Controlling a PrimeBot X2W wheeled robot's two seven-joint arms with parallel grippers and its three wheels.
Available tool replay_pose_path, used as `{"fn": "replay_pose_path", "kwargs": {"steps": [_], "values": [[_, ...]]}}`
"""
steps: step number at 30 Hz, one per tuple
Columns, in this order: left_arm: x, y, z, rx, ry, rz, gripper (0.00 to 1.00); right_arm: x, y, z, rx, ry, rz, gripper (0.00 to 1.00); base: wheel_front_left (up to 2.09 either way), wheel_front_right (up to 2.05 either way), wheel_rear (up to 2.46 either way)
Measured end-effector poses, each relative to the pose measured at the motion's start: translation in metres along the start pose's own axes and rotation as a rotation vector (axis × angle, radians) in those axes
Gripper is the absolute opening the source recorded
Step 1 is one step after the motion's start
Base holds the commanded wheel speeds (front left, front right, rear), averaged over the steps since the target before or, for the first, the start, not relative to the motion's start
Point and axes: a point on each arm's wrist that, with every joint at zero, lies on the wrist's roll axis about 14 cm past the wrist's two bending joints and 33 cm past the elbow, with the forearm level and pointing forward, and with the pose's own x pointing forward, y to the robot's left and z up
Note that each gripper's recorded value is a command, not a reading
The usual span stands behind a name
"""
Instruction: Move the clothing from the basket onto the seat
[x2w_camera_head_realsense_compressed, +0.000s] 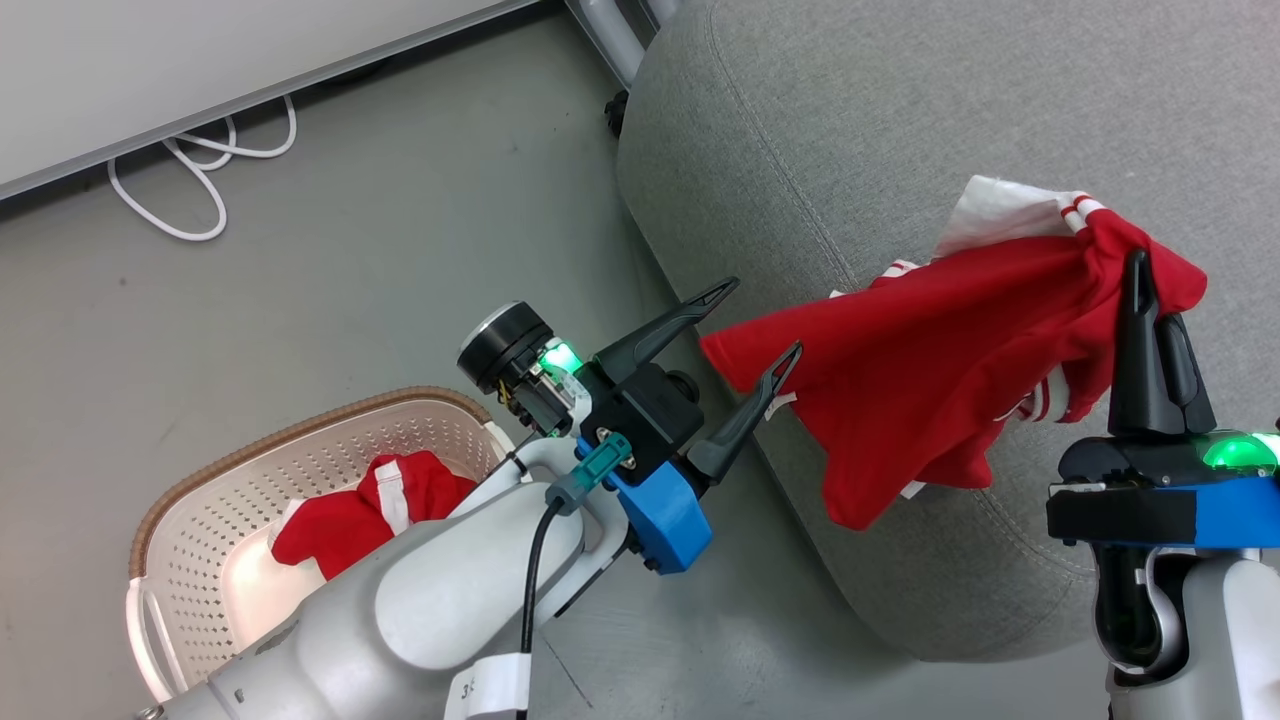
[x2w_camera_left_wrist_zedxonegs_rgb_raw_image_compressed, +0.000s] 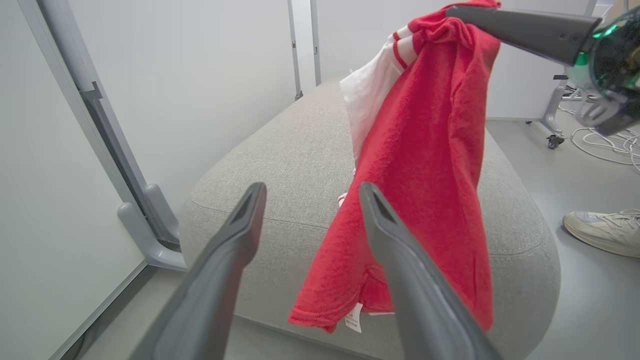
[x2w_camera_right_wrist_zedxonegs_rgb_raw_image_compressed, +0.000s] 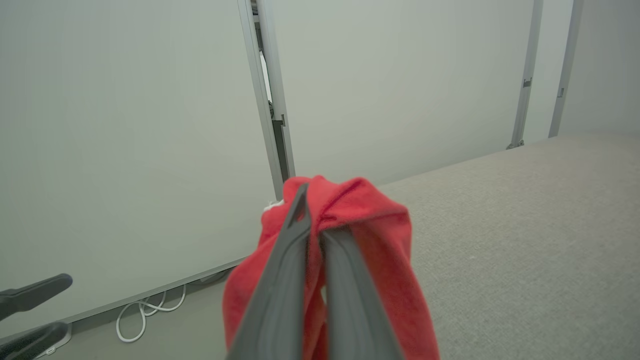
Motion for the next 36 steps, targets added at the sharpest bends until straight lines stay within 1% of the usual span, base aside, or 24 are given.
{"fn": "replay_pose_path", "kwargs": {"steps": [11,16,20,25,32,36], "values": [[0.000,0.002,0.000,0.002,-0.003,0.001,1.00,0.004,0.004,-0.003,0.001,0.003,0.009,0.00,0.00,0.00,0.00],[-0.002,0.009,-0.001,-0.004,-0.011,0.020,1.00,0.021,0.013,0.011,-0.013,-0.052,0.038,0.00,0.00,0.00,0.00],[-0.001,0.019,-0.004,-0.005,-0.021,0.031,1.00,0.045,0.028,0.029,-0.054,-0.123,0.081,0.00,0.00,0.00,0.00],[-0.002,0.037,-0.014,-0.009,-0.023,0.052,1.00,0.086,0.044,0.059,-0.120,-0.242,0.119,0.00,0.00,0.00,0.00],[-0.005,0.073,-0.046,-0.015,-0.002,0.087,1.00,0.148,0.039,0.103,-0.253,-0.414,0.117,0.00,0.00,0.00,0.00],[-0.008,0.088,-0.067,-0.032,0.012,0.102,1.00,0.178,0.023,0.119,-0.326,-0.477,0.077,0.00,0.00,0.00,0.00]]}}
